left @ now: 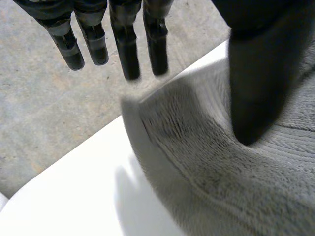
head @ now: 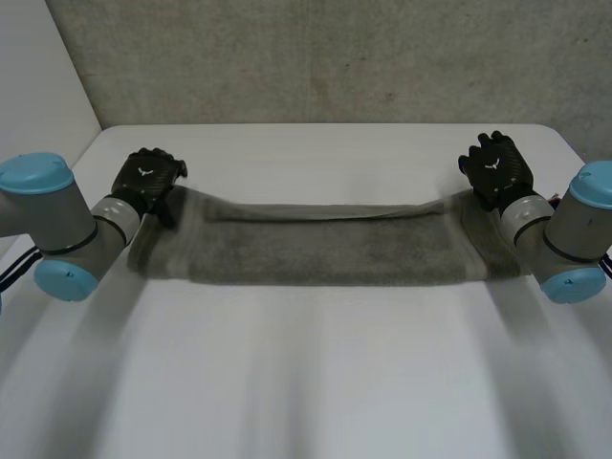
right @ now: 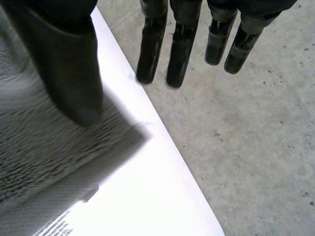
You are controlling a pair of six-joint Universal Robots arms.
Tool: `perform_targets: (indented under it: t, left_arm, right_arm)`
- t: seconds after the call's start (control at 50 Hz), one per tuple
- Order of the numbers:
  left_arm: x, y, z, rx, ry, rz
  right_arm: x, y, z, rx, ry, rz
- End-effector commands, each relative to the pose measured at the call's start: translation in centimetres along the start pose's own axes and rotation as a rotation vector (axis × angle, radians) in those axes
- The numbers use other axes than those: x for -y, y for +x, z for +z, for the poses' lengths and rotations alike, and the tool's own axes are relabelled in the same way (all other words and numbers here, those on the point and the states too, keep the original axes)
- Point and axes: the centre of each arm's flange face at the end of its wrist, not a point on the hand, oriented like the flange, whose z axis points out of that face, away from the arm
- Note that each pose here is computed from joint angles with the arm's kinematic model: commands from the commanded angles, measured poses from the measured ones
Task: Fold the towel.
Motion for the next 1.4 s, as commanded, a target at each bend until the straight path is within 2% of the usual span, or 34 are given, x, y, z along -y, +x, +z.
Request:
perform_targets:
  t: [0.02,0.14,0.24,0.32,0.36,0.46,0.5,0.6,0.76,0.98,1.28,1.4]
  left_arm:
    - [0.8,-0.3,-0.2,0.042,0.004,0.005]
    - [4.0,-0.6,-1.4,0.050,0.058,0.018]
    - [6.6,-1.1,-2.9,0.066,0.101,0.022]
    - [7.3,-0.5,-5.2,0.055,0.083,0.012]
    - [7.3,-0.1,-6.5,0.044,0.066,0.007]
    - [7.0,0.9,-9.6,0.025,0.024,-0.008]
    - [6.6,1.3,-10.5,0.017,0.006,-0.018]
    - [5.6,2.7,-12.6,-0.028,-0.027,-0.052]
    - [4.7,3.5,-13.5,-0.059,-0.034,-0.117]
    - [4.6,3.5,-13.5,-0.055,-0.024,-0.115]
    - [4.6,3.5,-13.7,-0.053,-0.020,-0.115]
    - [4.7,3.5,-13.7,-0.051,-0.019,-0.115]
  right_arm:
    - [1.6,1.5,0.2,-0.074,0.033,-0.015]
    - [4.2,3.8,-0.2,-0.157,0.098,-0.024]
    - [8.0,6.1,-2.5,-0.192,0.169,0.079]
    - [9.1,6.4,-4.3,-0.176,0.158,0.126]
    - [9.0,5.9,-6.5,-0.130,0.088,0.155]
    - [8.5,4.5,-8.8,-0.052,-0.019,0.201]
    - [7.2,3.5,-10.7,0.006,-0.131,0.233]
    - [4.8,2.4,-12.2,0.050,-0.229,0.263]
    - [2.1,1.3,-12.2,0.104,-0.277,0.277]
    - [-1.8,0.6,-10.7,0.105,-0.312,0.241]
    - [-3.0,0.1,-9.7,0.105,-0.309,0.237]
    - [-3.2,2.5,-9.6,0.037,-0.298,0.224]
